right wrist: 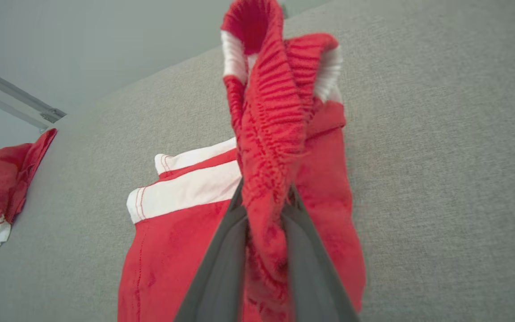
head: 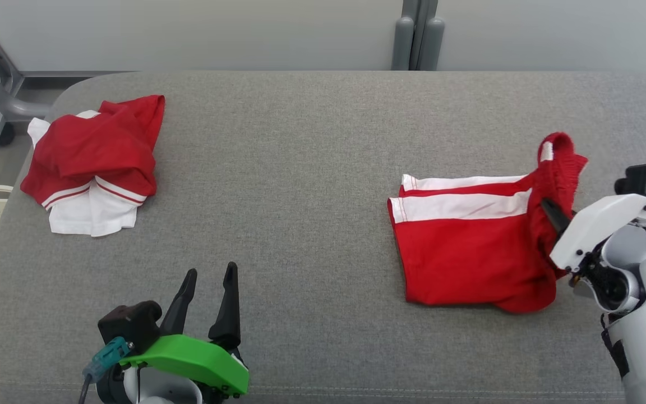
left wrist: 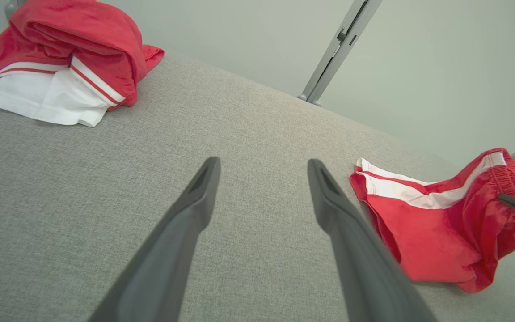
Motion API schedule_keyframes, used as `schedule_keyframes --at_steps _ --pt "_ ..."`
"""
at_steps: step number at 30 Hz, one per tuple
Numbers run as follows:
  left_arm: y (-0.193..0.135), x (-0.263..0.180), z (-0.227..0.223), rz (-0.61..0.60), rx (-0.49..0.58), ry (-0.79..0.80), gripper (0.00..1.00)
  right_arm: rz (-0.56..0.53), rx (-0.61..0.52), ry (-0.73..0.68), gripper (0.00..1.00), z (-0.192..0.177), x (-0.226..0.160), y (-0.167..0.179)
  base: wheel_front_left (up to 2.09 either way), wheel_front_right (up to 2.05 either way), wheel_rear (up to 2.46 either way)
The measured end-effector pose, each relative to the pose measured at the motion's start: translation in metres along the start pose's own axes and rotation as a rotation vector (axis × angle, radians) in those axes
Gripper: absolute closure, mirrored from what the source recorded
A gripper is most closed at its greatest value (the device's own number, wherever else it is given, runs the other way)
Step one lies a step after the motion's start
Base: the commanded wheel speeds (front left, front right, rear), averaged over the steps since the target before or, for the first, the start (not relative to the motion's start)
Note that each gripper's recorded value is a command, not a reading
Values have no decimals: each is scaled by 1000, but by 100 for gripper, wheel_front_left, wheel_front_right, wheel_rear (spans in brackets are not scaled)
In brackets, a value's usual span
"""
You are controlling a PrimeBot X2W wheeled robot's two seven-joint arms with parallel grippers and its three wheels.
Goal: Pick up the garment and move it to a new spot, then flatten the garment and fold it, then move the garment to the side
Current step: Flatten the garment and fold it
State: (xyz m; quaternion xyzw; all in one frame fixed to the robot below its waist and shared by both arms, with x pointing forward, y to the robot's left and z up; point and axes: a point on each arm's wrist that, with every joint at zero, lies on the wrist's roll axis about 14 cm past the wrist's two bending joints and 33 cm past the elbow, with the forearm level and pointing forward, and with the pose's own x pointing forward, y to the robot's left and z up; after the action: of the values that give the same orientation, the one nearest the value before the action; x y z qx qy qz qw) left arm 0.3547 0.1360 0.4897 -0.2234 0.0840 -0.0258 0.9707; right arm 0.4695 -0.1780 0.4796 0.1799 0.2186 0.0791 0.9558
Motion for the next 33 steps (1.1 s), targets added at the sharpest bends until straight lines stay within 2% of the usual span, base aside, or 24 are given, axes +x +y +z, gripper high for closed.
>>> schedule_keyframes --at_steps 7,11,18,22,23,24,25,26,27,33 --pt "-2 -5 7 -4 -8 -26 0 139 -97 64 100 -21 -3 60 0 0 0" --pt "0 -8 10 5 -15 -40 0 181 -152 118 100 -38 1 83 0 0 0" --pt "10 -15 12 45 -40 -62 0 145 -262 267 100 -81 15 82 0 0 0" --pt "15 -18 13 64 -45 -69 0 125 -323 302 100 -89 21 80 0 0 0" --pt "16 -19 13 68 -46 -76 0 120 -342 307 92 -90 23 80 0 0 0" --pt "17 -20 14 73 -47 -78 0 117 -355 308 71 -91 24 81 0 0 0" --pt "18 -21 14 76 -48 -79 0 115 -370 310 47 -91 25 82 0 0 0" --pt "19 -21 14 78 -50 -80 0 114 -383 307 7 -91 26 83 0 0 0" --pt "19 -22 14 79 -51 -82 0 115 -396 308 0 -92 26 85 0 0 0" --pt "14 -23 15 64 -53 -87 0 145 -464 267 0 -86 22 104 0 0 0"
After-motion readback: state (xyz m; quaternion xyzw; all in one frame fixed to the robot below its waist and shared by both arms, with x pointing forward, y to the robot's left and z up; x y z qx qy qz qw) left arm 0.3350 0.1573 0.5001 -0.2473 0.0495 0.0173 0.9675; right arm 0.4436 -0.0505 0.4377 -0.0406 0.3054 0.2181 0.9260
